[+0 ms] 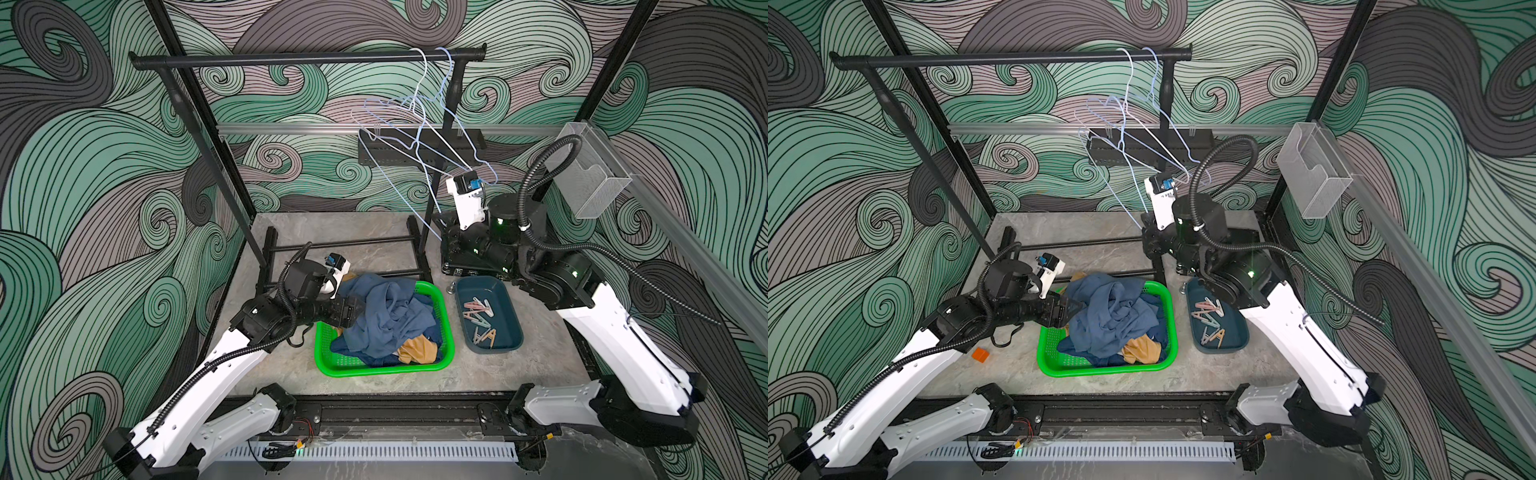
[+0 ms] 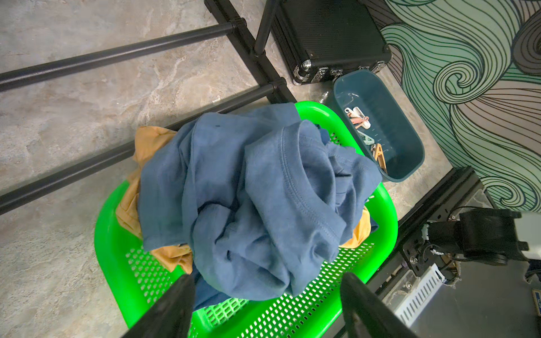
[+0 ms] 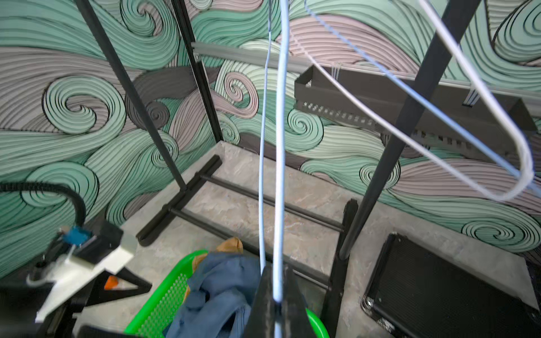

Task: Remove the clothespins securing t-shirts to the hanger
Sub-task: Place the hanger on the clothes rail.

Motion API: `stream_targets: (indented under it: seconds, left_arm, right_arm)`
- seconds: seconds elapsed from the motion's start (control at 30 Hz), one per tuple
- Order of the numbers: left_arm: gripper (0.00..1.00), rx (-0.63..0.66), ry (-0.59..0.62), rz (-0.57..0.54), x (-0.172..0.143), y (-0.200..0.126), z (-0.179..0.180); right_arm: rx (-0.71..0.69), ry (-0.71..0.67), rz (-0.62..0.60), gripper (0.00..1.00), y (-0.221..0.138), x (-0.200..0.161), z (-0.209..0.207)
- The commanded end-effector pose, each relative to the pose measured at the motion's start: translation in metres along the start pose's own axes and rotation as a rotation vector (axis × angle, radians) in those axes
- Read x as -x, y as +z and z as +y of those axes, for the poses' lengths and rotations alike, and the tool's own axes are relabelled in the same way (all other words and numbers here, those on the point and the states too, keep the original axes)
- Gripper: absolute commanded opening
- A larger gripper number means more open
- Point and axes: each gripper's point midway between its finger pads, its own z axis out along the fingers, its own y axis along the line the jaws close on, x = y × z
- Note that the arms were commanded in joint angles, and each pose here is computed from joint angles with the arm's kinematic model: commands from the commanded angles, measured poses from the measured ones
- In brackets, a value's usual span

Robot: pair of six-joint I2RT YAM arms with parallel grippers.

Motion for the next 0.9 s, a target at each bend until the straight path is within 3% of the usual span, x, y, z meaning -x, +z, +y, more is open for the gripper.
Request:
stream_targets:
  seconds: [0.0, 0.33, 0.87]
  left_arm:
    - [0.79, 0.006, 0.015, -0.058, 0.014, -0.006, 0.0]
    - [0.79, -0.009, 0.019, -0.059, 0.01, -0.004, -0.001]
    - [0.81, 0.004, 0.016, -0.061, 0.004, -0.006, 0.003]
  right_arm:
    - [-0.01, 0.051, -0.153, 0.0, 0.003, 0.048, 0.003]
    - [-0.051, -0.008, -0.227, 0.0, 0.056, 0.099, 0.014]
    - [-0.095, 0.07, -0.135, 0.0, 0.122, 0.072, -0.01]
